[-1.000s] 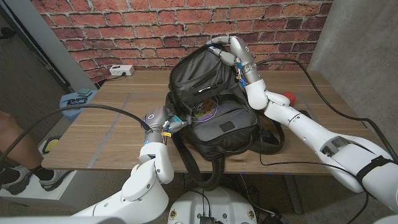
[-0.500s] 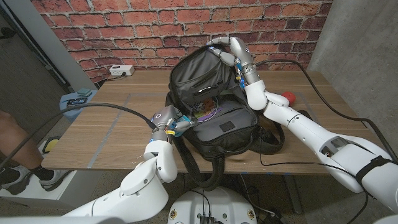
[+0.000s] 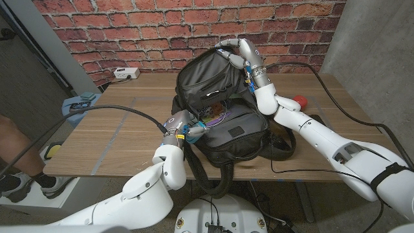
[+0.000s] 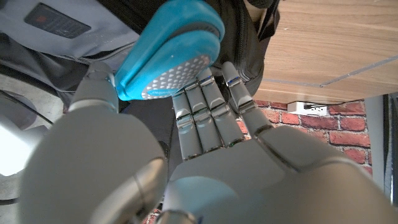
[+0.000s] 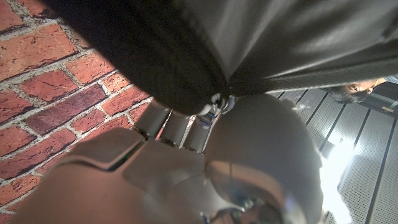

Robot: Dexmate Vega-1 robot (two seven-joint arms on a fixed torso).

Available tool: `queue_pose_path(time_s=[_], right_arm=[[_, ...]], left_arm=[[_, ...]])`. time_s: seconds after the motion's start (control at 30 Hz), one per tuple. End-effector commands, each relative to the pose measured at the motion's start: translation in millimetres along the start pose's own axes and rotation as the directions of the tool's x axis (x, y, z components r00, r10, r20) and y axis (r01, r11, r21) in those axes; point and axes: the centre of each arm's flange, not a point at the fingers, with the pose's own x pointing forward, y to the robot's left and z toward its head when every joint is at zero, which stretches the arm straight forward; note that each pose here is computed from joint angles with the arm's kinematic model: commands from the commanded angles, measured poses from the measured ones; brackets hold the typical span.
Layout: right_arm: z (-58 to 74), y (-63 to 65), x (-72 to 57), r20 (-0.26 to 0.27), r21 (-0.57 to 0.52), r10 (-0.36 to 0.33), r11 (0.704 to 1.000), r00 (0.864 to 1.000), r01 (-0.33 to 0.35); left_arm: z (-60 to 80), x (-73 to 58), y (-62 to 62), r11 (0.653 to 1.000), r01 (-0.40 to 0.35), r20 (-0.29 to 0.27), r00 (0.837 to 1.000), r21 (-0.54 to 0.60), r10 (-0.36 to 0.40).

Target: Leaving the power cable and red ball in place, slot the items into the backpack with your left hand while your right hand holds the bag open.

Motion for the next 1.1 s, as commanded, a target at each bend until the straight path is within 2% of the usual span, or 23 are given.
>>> queue_pose_path(time_s=[0.03, 0.27, 0.67, 1.1], right_arm=[[-1.7, -0.2, -2.0, -0.017, 0.001, 0.003, 1.000, 1.000, -0.003], [-2.0, 0.7, -3.8, -0.035, 0.007, -0.001, 1.000, 0.999, 0.001], [-5.7, 1.7, -2.6, -0.053, 0.003, 0.007, 1.000, 0.999, -0.007], [-13.6, 4.2, -1.1, -0.079, 0.012, 0.007, 1.000, 0.997, -0.006]], left_arm=[[11.6, -3.5, 1.0, 0.998, 0.055, 0.051, 0.997, -0.038, -0.053], [18.3, -0.3, 2.7, 0.995, 0.075, 0.081, 0.994, -0.065, -0.070], [31.4, 6.2, 2.1, 0.978, 0.150, 0.144, 0.981, -0.142, -0.129], [35.6, 15.2, 2.2, 0.965, 0.181, 0.158, 0.976, -0.191, -0.152]])
